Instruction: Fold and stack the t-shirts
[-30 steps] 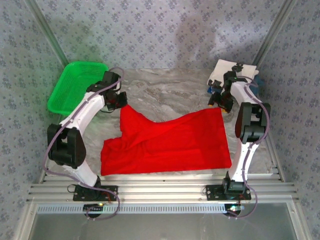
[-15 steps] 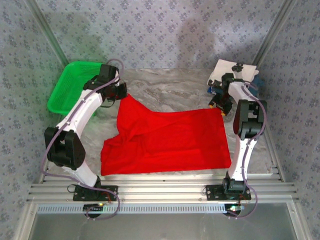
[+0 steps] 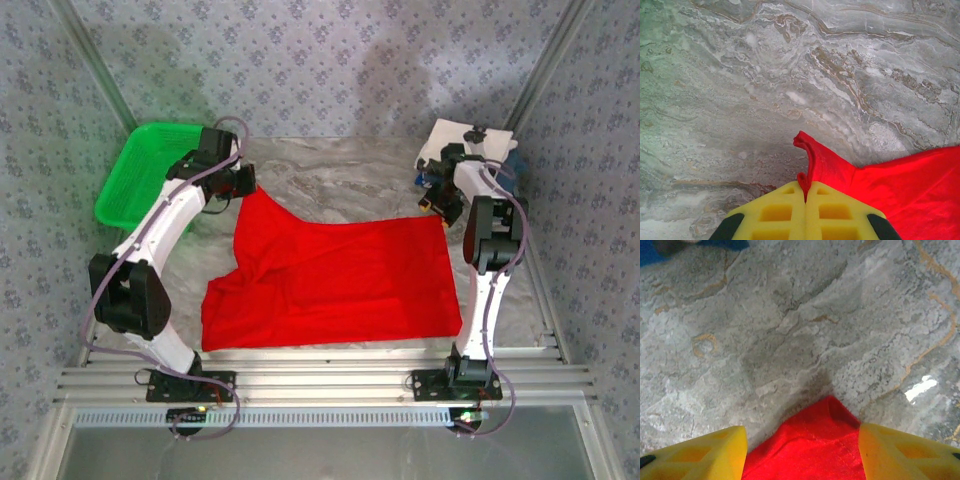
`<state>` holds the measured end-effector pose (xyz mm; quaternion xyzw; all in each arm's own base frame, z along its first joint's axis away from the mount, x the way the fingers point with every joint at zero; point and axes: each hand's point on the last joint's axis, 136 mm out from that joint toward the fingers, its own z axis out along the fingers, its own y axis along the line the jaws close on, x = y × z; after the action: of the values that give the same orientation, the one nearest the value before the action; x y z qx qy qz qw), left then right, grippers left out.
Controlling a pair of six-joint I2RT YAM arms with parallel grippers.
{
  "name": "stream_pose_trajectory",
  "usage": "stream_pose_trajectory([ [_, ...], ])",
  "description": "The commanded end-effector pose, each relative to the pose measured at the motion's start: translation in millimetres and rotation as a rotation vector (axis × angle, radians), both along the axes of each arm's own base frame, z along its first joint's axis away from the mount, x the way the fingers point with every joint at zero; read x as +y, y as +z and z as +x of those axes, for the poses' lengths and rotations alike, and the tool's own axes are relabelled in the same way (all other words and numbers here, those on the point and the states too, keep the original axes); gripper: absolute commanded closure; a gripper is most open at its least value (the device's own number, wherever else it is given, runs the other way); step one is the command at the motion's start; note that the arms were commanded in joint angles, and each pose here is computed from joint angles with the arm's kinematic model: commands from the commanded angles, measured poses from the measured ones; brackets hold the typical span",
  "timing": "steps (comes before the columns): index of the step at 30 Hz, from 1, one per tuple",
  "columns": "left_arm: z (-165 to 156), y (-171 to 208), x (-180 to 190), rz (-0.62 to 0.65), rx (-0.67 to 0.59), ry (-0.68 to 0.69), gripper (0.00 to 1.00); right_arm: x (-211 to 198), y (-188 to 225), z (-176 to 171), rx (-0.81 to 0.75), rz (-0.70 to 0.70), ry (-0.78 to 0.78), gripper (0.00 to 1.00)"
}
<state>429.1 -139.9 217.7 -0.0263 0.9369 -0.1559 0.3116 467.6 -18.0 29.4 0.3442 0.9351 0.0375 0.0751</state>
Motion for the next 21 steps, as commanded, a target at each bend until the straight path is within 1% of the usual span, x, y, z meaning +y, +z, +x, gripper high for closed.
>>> stream_pose_trajectory([
  [1, 13, 18, -6, -0.006, -0.066, -0.028, 1.00, -5, -7, 4, 0.019, -0.030, -0.025, 0.39],
  [6, 22, 20, -4, 0.019, -0.082, -0.020, 1.00, -1, -14, 4, 0.036, -0.039, -0.015, 0.45],
  [9, 29, 20, -4, 0.037, -0.084, -0.027, 1.00, 1, -20, 0, 0.059, -0.043, -0.009, 0.53],
  [12, 36, 20, -5, 0.050, -0.082, -0.038, 1.00, 4, -24, 0, 0.068, -0.037, -0.006, 0.64],
  [17, 44, 18, -6, 0.073, -0.096, -0.057, 1.00, 4, -23, 1, 0.062, -0.039, 0.002, 0.92],
  [19, 46, 17, -2, 0.092, -0.100, -0.056, 1.00, 3, -17, 5, 0.036, -0.044, 0.010, 1.00],
  [21, 48, 15, 3, 0.108, -0.105, -0.049, 1.00, 3, -9, 10, 0.003, -0.045, 0.024, 1.00],
])
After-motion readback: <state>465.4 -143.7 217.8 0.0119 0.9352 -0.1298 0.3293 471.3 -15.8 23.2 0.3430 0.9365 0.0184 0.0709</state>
